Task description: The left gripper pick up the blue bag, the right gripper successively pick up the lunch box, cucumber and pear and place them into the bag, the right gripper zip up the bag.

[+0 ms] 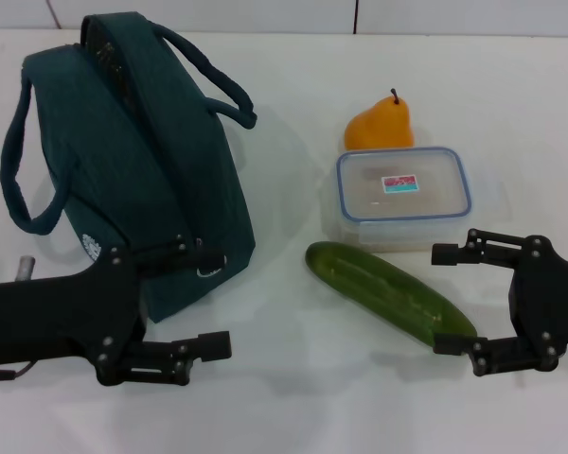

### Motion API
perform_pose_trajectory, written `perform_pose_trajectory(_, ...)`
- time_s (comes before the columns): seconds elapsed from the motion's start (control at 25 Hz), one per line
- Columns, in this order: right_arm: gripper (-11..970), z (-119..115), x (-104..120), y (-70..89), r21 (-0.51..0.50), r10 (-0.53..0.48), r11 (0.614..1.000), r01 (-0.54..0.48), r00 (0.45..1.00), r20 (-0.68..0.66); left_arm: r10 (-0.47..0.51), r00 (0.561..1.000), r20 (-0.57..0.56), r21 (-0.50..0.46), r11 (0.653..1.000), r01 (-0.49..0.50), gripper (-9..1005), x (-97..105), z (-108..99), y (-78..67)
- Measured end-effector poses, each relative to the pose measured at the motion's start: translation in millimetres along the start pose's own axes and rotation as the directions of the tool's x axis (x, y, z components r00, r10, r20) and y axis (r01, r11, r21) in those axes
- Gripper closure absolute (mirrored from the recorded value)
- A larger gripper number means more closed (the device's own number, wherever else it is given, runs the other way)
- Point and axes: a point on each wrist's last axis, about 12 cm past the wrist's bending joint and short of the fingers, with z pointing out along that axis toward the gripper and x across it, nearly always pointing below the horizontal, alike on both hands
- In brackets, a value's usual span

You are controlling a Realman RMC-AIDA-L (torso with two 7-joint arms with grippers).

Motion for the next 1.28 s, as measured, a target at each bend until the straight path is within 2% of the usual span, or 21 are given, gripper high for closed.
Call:
perform_pose_trajectory(0.4, 114, 0, -2, -0.3, 0.007, -0.001, 1.0, 0.0, 1.0, 0.025, -0.027, 1.0, -0.002, 0.003, 1.0, 0.027, 111, 8, -2, -7.0)
perform_pose_trajectory(0.68, 115, 0, -2, 0.3, 0.01, 0.001, 1.0, -0.001, 1.0, 0.028, 0.034, 0.996, 0.079, 0.017, 0.999, -0.036, 113, -2, -7, -11.7)
perform_pose_trajectory(0.92, 115, -1, 1, 2.3, 0.017, 0.016, 1.0, -0.016, 0.999, 0.035, 0.131, 0.962, 0.239, -0.078, 0.99, -0.116, 114, -28, -18, -1.3)
perform_pose_trajectory(1.0, 115, -1, 2, 2.7, 0.022, 0.022, 0.999, -0.023, 0.999, 0.042, 0.146, 0.944, 0.296, -0.124, 0.986, -0.113, 114, -40, -25, 4.8)
perform_pose_trajectory(1.16, 115, 0, 3, 3.3, 0.033, 0.029, 0.999, -0.031, 0.998, 0.054, 0.107, 0.919, 0.38, -0.23, 0.973, -0.019, 115, -61, -42, 22.5)
perform_pose_trajectory(1.28, 115, -1, 5, 4.7, 0.047, 0.025, 0.999, -0.028, 0.997, 0.069, 0.037, 0.913, 0.406, -0.319, 0.942, 0.104, 116, -77, -58, 42.6)
